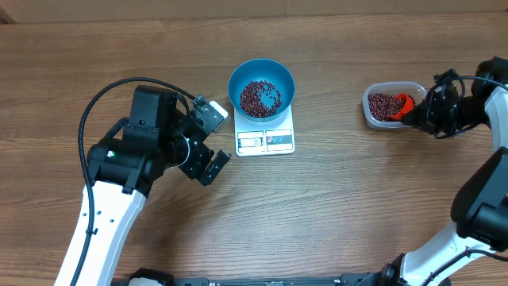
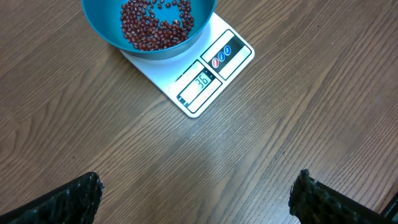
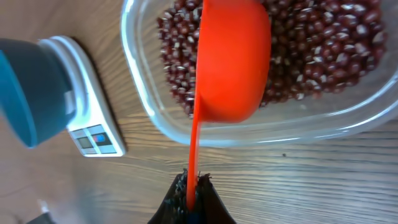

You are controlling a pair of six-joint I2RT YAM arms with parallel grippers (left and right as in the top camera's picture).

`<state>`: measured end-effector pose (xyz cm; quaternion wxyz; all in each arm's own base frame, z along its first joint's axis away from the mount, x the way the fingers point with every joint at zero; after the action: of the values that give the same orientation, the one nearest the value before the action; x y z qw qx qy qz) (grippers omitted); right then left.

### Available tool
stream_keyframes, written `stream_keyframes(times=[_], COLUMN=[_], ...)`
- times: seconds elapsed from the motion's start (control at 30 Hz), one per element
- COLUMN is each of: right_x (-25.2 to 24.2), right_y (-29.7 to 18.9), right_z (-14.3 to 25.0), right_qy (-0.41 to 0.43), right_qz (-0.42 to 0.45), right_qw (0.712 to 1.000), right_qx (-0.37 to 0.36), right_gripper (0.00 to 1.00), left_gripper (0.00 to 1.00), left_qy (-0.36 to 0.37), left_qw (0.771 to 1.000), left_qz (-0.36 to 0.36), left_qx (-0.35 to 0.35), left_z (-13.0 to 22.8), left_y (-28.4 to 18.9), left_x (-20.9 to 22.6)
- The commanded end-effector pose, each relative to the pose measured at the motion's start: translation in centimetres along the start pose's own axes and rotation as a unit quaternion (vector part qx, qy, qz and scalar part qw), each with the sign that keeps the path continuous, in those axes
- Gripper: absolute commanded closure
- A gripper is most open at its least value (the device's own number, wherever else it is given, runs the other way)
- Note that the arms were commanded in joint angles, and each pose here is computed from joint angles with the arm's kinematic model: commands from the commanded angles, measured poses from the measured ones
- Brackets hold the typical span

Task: Scoop item into bowl and weigh 150g on scale
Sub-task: 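Lift the filled scoop out of the tub and move it left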

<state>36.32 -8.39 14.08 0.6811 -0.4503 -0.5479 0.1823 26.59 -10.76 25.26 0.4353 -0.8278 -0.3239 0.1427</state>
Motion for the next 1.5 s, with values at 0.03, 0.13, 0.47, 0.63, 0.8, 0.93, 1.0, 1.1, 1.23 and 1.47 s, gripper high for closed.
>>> stream_keyframes(times=[0.03,0.13,0.47,0.63,0.8,0.93,1.0,1.1,1.23,1.47], right_x=[1.7,1.9,1.9,1.9,1.9,1.9,1.9,1.9,1.9,0.7], right_y=[-0.6,-0.6,-0.6,-0.6,-0.6,-0.6,-0.6,-0.6,-0.7,-1.7], right_z=[-0.5,-0.5,-0.4,-0.4,-0.3,-0.2,-0.1,0.0,0.0,0.0], right_qy=[-0.002,-0.003,-0.001,0.0,0.002,0.004,0.006,0.008,0.008,0.033], right_qz=[-0.063,-0.072,-0.072,-0.07,-0.07,-0.071,-0.071,-0.071,-0.075,-0.083], right_qw=[0.998,0.997,0.997,0.997,0.998,0.997,0.997,0.997,0.997,0.996], right_qx=[-0.009,-0.01,-0.008,-0.006,-0.004,-0.001,0.0,0.002,0.002,-0.006], right_gripper=[0.96,0.96,0.96,0.96,0.96,0.96,0.96,0.96,0.96,0.96], left_gripper=[0.0,0.0,0.0,0.0,0.0,0.0,0.0,0.0,0.01,0.01], left_qy=[0.002,0.002,0.002,0.002,0.002,0.002,0.002,0.002,0.002,0.002], left_qw=[1.0,1.0,1.0,1.0,1.0,1.0,1.0,1.0,1.0,1.0], left_qz=[-0.007,-0.007,-0.007,-0.007,-0.007,-0.007,-0.007,-0.007,-0.007,-0.007], left_qx=[-0.01,-0.01,-0.01,-0.01,-0.01,-0.01,-0.01,-0.01,-0.01,-0.01], left_z=[-0.7,-0.7,-0.7,-0.7,-0.7,-0.7,-0.7,-0.7,-0.7,-0.7], left_y=[-0.6,-0.6,-0.6,-0.6,-0.6,-0.6,-0.6,-0.6,-0.6,-0.6], left_x=[0.4,0.4,0.4,0.4,0.4,0.4,0.4,0.4,0.4,0.4])
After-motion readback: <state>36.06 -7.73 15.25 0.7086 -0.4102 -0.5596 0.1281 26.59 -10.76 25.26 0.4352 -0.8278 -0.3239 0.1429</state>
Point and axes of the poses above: each gripper's point midway between its finger pads, its own y axis out along the fingers, its own x axis along the line the jaws close on, z = x × y, the point moved 4 cm from there along -y, back along the fingers, and after that the axes turned 6 degrees about y, right-handed, at the moved point
